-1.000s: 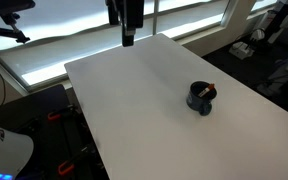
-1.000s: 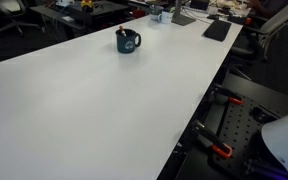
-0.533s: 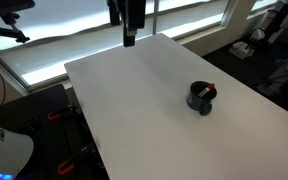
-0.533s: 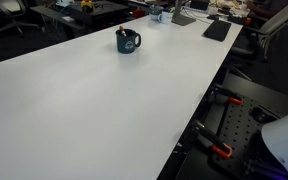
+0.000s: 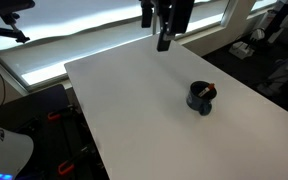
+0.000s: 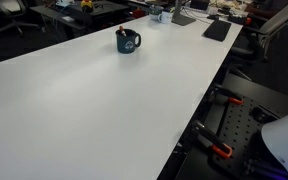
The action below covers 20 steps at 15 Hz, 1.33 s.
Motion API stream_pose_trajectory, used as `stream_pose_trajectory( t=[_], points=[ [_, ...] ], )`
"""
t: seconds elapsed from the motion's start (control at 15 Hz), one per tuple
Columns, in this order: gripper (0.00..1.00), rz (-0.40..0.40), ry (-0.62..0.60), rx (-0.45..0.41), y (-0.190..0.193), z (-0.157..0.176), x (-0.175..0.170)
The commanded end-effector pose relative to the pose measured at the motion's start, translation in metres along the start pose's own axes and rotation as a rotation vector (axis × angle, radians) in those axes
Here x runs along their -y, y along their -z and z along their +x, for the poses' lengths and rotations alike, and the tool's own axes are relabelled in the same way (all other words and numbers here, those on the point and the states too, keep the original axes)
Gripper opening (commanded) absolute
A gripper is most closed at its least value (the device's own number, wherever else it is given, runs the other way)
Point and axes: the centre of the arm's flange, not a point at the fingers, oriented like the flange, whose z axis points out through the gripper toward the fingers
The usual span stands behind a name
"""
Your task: Remove the marker from the cup
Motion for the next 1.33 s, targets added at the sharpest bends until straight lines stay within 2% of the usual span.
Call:
stream_pose_trajectory(
  t=[0.0,0.53,0.93,1.13,1.2,1.27],
  points=[
    [1.00,-0.002,-0.008,0.002,0.000,0.007,-0.003],
    [1.00,-0.007,-0.015,0.013,-0.003,0.020,-0.007],
    [1.00,-0.024,-0.044,0.021,0.002,0.090,-0.022],
    [1.00,0.005,0.011,0.042,0.004,0.127,-0.021],
    [1.00,-0.014,-0.016,0.010,-0.007,0.092,-0.019],
    [1.00,-0.015,-0.012,0.012,-0.009,0.100,-0.019]
  ],
)
